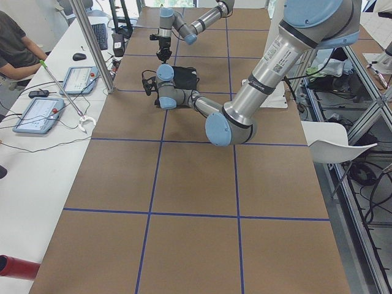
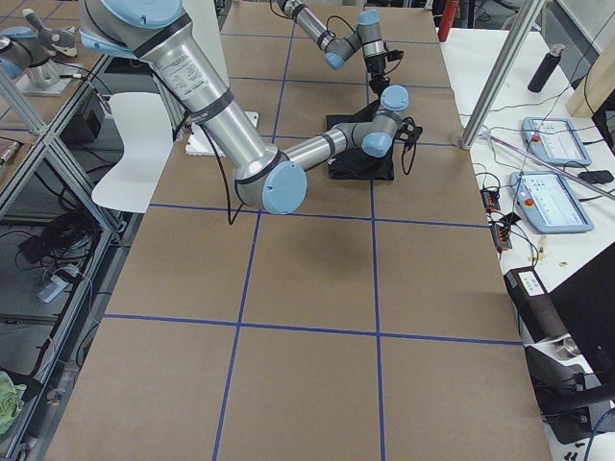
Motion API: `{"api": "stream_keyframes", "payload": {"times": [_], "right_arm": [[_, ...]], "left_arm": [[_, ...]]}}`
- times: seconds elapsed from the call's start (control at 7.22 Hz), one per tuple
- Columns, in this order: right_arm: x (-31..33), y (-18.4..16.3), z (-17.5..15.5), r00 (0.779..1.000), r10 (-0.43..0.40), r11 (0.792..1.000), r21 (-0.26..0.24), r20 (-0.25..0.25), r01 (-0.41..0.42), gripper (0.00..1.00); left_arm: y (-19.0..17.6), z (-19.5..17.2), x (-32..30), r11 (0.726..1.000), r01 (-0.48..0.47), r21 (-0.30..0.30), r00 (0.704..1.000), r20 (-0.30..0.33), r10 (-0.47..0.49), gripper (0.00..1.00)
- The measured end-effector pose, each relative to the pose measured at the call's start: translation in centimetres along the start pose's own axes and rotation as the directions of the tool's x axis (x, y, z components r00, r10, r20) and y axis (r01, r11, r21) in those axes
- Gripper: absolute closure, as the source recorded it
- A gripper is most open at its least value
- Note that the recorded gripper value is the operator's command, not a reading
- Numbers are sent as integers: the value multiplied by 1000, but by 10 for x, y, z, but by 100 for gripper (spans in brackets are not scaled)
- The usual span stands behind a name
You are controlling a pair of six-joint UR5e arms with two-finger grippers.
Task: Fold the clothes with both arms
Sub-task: 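Open both grippers to release the folded edge and raise them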
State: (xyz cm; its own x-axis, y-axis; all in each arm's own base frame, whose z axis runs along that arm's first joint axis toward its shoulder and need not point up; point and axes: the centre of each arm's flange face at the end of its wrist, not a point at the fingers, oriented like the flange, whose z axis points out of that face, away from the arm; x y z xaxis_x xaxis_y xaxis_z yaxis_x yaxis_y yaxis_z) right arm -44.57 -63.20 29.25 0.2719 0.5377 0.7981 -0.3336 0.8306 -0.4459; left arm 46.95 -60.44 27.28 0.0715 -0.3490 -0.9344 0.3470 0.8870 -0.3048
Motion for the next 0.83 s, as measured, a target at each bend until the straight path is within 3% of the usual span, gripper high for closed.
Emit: {"api": "stream_keyframes", "payload": {"times": [0.55,0.83], "right_arm": [[-14,-6,-14,1000,6,1000,10,20,-6,0],[-39,21,-8,1000,-6,1000,-13,11,6,0]], "left_arm": [[-25,-10,17,998,-9,54,1000,-9,10,0],[-44,-22,11,998,-18,63,1000,6,17,0]]}}
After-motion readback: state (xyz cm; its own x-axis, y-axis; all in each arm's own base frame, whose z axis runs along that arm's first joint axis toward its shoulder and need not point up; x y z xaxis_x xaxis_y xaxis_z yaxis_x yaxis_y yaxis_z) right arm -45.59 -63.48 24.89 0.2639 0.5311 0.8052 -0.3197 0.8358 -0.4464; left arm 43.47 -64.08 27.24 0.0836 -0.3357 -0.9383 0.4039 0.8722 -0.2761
